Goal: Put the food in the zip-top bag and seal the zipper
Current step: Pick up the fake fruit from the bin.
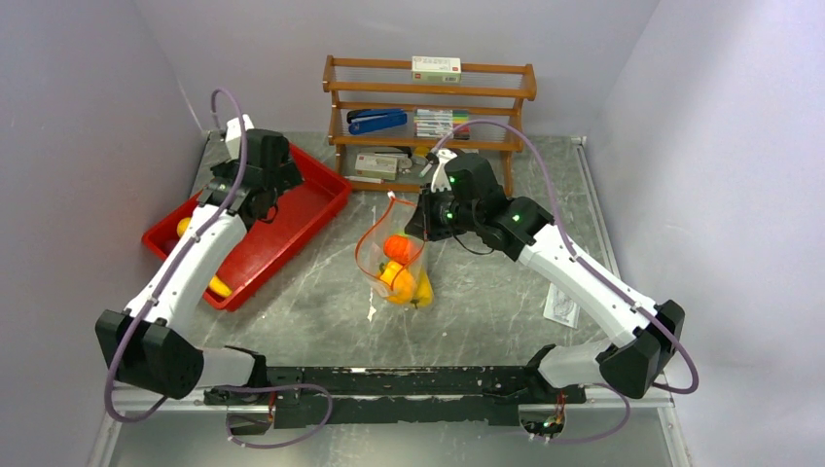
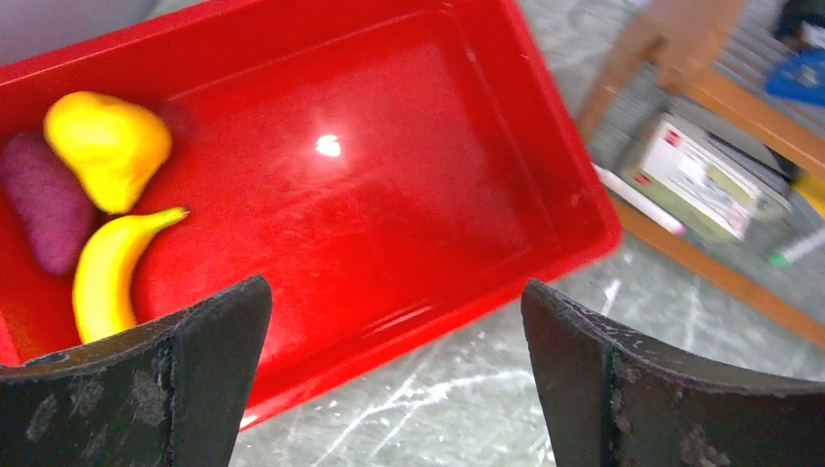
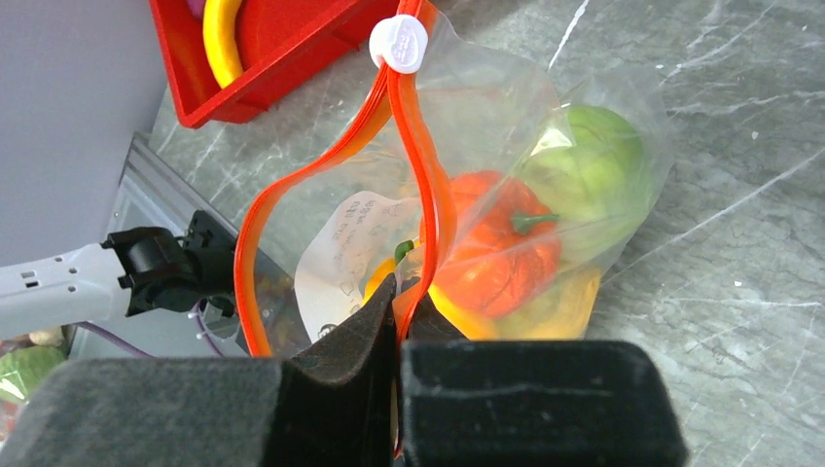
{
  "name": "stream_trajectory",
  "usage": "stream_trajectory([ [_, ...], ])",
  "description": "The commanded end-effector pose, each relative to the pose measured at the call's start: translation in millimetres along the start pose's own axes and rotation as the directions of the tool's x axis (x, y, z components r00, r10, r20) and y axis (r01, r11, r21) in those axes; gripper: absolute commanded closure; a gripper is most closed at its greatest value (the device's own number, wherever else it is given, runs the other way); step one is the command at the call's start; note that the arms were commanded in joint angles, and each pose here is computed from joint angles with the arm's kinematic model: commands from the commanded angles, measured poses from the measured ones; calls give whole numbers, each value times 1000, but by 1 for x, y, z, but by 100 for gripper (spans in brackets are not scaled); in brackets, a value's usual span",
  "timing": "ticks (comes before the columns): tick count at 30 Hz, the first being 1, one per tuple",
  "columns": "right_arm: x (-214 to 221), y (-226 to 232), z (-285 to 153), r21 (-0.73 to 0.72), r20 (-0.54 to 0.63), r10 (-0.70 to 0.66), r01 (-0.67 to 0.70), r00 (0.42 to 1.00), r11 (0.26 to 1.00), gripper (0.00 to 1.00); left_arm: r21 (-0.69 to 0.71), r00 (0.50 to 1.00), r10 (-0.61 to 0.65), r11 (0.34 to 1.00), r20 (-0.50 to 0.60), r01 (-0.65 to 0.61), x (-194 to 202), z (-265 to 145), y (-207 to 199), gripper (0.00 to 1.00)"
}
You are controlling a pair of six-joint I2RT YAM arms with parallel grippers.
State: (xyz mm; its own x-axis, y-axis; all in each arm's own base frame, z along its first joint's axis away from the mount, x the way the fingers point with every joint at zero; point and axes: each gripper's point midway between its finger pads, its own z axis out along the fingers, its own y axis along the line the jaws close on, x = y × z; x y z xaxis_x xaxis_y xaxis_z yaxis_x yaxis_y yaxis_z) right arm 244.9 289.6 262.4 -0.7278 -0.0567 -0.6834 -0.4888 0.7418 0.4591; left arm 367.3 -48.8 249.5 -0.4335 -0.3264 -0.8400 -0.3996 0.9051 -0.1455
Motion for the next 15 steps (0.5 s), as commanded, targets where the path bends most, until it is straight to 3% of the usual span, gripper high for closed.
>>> stream_trajectory([
  [1,-20,15,-9,-48,63,-39,42,997,998,100,-151,994,-105,983,33,109,-16,10,41,2],
  [7,-21,12,-7,-22,49,-32,33,998,999,100,-294,978,-208,935,8,201,4,38,90,6],
  [11,-24,12,-8,-12,61,-32,33,998,999,100,-412,930,-367,847,8,337,31,50,130,14],
  [15,-26,13,-9,-11,56,-31,32,998,999,100,-500,910,-415,786,10,364,53,65,162,18],
])
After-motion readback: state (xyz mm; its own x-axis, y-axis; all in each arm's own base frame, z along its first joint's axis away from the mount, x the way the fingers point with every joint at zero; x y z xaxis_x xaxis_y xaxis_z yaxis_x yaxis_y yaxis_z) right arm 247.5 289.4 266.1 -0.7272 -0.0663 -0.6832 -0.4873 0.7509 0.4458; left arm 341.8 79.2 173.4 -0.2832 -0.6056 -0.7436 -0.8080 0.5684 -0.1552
